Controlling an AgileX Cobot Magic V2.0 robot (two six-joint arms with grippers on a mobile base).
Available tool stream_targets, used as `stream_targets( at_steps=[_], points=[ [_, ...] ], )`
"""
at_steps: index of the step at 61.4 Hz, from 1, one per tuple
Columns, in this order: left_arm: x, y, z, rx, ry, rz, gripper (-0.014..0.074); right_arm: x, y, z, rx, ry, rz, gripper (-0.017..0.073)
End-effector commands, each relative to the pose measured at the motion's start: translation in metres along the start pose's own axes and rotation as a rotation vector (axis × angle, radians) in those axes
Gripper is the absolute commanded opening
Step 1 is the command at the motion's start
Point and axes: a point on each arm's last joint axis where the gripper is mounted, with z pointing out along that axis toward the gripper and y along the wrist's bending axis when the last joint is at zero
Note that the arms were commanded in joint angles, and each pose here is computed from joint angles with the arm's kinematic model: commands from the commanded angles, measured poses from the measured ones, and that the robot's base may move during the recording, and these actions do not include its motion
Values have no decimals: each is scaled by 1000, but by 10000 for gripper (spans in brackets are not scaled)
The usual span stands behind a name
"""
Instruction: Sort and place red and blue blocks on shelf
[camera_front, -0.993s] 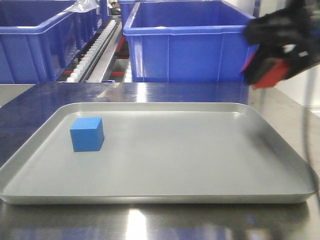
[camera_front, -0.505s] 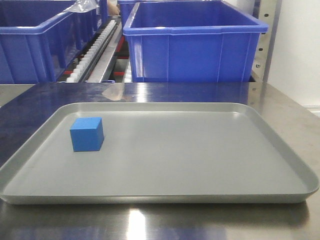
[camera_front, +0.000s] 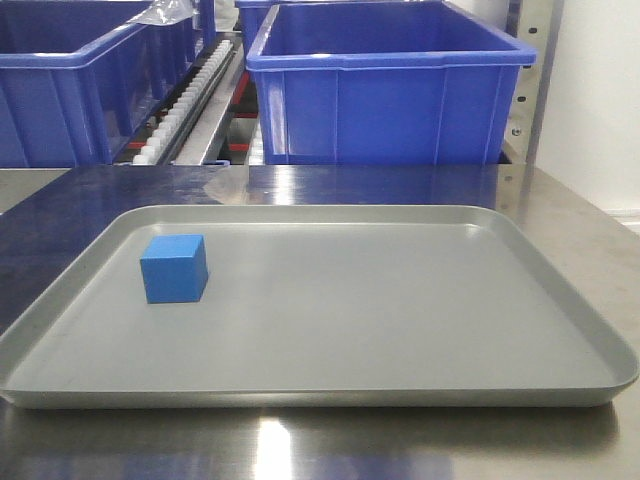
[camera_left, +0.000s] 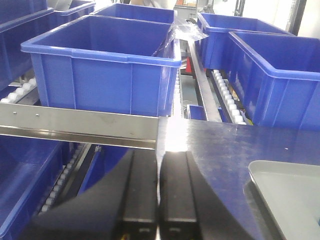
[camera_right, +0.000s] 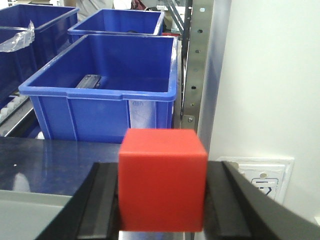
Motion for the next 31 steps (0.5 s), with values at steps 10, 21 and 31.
stream_targets(
  at_steps=[10, 21, 31],
  points=[
    [0, 1, 0, 0, -62, -12, 122, -16, -1, -1, 8, -99, -9, 68],
    [0, 1, 0, 0, -62, -12, 122, -16, -1, -1, 8, -99, -9, 68],
    [0, 1, 0, 0, -62, -12, 122, -16, -1, -1, 8, -99, -9, 68]
  ],
)
